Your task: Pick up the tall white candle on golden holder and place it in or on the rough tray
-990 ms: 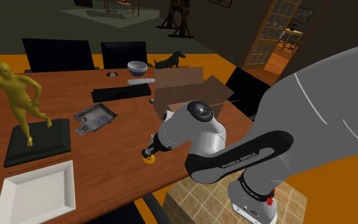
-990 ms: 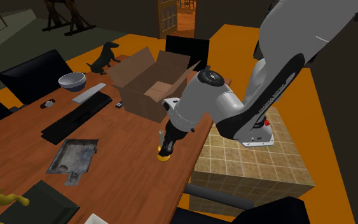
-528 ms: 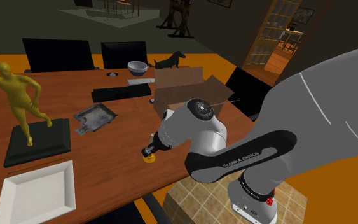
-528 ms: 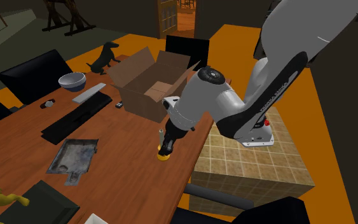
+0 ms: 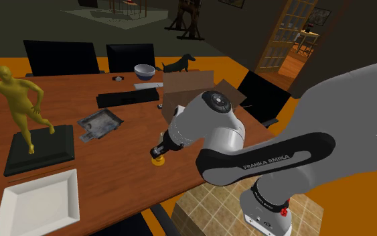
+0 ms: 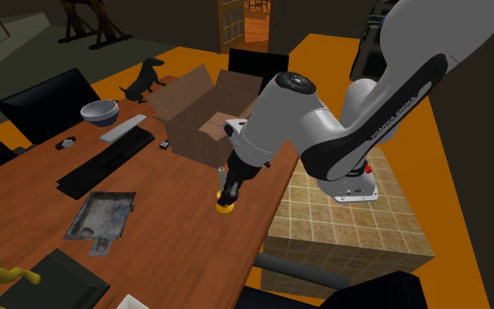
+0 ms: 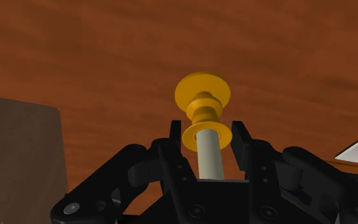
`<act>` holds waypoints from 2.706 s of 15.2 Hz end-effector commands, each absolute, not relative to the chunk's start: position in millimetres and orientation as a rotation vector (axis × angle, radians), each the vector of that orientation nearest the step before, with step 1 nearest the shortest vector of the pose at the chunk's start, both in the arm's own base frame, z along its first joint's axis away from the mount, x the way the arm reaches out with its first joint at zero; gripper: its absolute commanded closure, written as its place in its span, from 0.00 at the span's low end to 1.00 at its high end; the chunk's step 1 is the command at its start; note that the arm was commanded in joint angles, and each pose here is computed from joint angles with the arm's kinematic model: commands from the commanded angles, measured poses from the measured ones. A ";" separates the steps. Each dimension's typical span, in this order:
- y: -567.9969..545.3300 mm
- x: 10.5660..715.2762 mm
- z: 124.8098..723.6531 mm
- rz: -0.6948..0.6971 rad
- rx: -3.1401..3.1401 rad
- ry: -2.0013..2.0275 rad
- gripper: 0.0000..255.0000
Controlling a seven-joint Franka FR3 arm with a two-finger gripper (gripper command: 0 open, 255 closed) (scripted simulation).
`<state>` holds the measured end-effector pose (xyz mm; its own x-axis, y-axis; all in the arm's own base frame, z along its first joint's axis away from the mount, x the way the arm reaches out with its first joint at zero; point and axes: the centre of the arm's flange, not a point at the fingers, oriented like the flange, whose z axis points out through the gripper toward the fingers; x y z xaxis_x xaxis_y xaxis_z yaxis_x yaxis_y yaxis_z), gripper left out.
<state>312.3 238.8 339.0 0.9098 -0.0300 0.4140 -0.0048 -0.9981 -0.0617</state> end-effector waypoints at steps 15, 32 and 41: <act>242.1 325.8 414.6 -0.653 -3.012 0.027 1.00; 287.6 545.3 402.6 -0.653 -3.012 0.027 1.00; 308.8 647.2 391.8 -0.653 -3.012 0.027 1.00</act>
<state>640.4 307.9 396.0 0.9100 -0.0304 0.4135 -0.0043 -0.9980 -0.0638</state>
